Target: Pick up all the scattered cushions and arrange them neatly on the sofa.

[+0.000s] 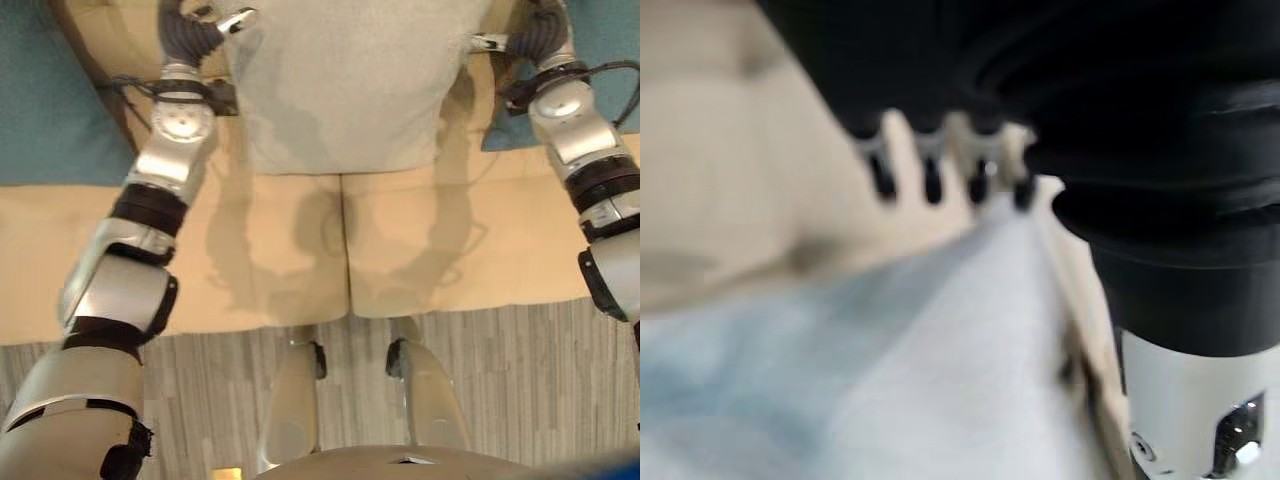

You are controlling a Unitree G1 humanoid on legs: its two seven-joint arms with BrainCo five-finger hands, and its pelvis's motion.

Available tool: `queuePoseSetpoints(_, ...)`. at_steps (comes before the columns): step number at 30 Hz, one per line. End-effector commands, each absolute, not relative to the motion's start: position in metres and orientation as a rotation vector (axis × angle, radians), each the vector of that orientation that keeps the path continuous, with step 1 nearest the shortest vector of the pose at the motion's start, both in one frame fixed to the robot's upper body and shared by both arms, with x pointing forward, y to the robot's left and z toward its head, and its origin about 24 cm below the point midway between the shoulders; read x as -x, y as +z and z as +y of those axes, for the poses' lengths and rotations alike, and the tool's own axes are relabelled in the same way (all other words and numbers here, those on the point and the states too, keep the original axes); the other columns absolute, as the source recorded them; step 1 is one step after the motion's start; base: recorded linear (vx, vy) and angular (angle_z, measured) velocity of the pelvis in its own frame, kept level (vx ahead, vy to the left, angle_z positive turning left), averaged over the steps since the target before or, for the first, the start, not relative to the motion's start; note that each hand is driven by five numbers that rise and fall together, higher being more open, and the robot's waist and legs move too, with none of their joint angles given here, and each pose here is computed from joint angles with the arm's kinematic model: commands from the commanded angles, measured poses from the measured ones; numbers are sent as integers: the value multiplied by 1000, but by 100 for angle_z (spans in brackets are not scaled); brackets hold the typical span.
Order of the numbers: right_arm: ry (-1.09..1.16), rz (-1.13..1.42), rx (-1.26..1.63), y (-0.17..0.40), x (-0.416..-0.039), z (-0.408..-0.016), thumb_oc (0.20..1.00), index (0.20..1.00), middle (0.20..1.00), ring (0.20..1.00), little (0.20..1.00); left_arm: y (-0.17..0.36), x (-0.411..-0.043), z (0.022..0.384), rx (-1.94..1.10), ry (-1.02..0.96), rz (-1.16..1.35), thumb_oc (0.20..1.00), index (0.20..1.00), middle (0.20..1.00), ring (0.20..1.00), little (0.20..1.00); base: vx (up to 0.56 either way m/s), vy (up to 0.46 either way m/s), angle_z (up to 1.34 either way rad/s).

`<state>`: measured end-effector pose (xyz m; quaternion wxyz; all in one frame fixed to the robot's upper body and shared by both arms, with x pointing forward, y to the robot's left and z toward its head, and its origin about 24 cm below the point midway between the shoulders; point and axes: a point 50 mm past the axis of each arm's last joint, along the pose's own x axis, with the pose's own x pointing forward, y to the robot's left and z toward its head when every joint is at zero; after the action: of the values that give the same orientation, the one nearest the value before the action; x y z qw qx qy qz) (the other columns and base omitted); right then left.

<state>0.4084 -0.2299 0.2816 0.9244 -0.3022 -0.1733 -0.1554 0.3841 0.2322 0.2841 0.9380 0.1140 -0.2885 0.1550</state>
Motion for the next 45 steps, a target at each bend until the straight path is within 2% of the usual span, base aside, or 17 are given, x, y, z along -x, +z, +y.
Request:
queuePoseSetpoints(1,-312,-428,563,285,-403,-224,1000,1000,1000,1000,1000,288,-372,237,-172,305,-664,1000,1000,1000,1000,1000,50,3,-11)
queuePoseSetpoints(2,-330,-439,573,287,-398,-234,1000,1000,1000,1000,1000,281,-367,252,-161,342,-651,1000,1000,1000,1000,1000,42,3,-16)
queuePoseSetpoints(6,-322,-458,603,285,-388,-246,1000,1000,1000,1000,1000,277,-352,265,-179,353,-678,1000,1000,1000,1000,1000,41,5,-3)
queuePoseSetpoints(7,-297,-480,618,274,-373,-257,1000,1000,1000,1000,1000,256,-334,279,-200,361,-663,1000,1000,1000,1000,1000,90,3,7)
queuePoseSetpoints(11,-254,-423,599,220,-338,-278,1000,1000,1000,1000,1000,198,-300,292,-238,329,-535,1000,1000,1000,1000,1000,116,-16,-1)
queuePoseSetpoints(15,-235,-128,603,122,-287,-307,1000,1000,1000,1000,1000,88,-254,297,-227,282,-142,1000,1000,1000,1000,1000,105,-36,1)
queuePoseSetpoints(16,-254,16,586,84,-268,-316,1000,1000,1000,1000,1000,45,-232,308,-195,335,44,1000,1000,1000,1000,1000,46,-35,-8)
queuePoseSetpoints(18,-275,197,571,42,-246,-325,1000,1000,1000,1000,1000,-1,-209,312,-155,394,245,1000,1000,1000,1000,1000,2,-2,-2)
queuePoseSetpoints(21,-270,331,568,12,-234,-326,1000,1000,1000,1000,1000,-27,-194,316,-197,421,381,1000,1000,1000,1000,1000,-13,-3,-9)
queuePoseSetpoints(25,-250,556,580,-34,-208,-328,1000,1000,1000,1000,1000,-78,-155,316,-171,470,659,1000,1000,1000,1000,1000,-24,-2,-10)
queuePoseSetpoints(27,-232,726,555,-68,-184,-323,1000,1000,1000,1000,1000,-109,-125,308,-113,506,845,1000,1000,1000,1000,1000,-15,-5,-8)
queuePoseSetpoints(36,-164,1095,563,-126,-122,-305,1000,1000,1000,1000,1000,-144,-81,290,-213,405,1166,1000,1000,1000,1000,1000,-32,-28,-5)
queuePoseSetpoints(45,-201,1203,529,-137,-97,-304,1000,1000,1000,1000,1000,-144,-84,293,-280,363,1193,1000,1000,1000,1000,1000,-126,-97,8)
